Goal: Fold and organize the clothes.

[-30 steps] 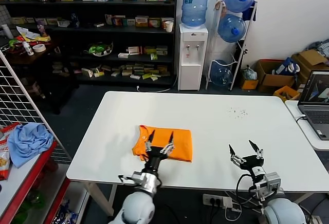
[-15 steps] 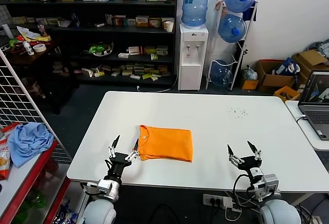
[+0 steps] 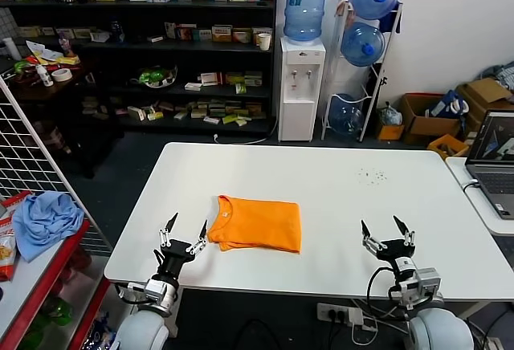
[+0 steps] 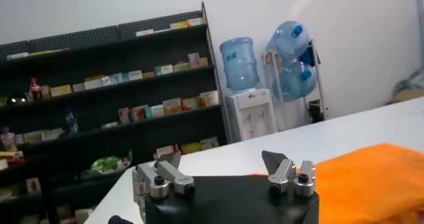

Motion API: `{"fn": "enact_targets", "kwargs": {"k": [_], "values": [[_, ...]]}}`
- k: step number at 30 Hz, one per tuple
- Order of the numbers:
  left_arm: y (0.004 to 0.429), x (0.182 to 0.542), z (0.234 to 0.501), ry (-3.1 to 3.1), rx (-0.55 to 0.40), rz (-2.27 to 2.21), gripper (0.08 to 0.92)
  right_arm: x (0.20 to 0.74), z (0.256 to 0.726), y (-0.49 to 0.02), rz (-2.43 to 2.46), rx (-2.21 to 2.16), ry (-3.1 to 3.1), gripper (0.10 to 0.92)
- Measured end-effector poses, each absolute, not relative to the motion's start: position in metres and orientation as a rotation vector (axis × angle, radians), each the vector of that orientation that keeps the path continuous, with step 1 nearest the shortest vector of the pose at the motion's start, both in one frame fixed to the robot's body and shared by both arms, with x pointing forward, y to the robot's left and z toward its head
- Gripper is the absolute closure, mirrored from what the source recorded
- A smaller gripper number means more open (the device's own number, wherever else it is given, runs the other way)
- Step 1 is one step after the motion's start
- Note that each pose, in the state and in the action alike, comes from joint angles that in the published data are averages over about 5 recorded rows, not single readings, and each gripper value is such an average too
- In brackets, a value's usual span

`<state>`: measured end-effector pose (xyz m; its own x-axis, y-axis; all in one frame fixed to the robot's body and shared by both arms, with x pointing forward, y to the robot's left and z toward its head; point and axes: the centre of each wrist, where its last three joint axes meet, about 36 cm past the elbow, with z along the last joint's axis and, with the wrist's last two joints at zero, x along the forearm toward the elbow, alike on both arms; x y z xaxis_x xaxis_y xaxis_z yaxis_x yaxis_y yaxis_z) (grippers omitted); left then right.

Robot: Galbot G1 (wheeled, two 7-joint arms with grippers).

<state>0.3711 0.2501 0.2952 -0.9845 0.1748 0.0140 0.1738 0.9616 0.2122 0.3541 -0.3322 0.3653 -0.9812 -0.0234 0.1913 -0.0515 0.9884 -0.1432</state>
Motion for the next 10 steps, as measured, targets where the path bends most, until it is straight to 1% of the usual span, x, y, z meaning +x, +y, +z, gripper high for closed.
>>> {"fn": "enact_targets", "kwargs": {"k": [10], "values": [[0.2557, 0.3671, 0.3014, 3.134, 0.271, 0.382, 0.177, 0.3564, 0.3697, -0.3337, 0.198, 0.024, -2.946, 0.2]]}}
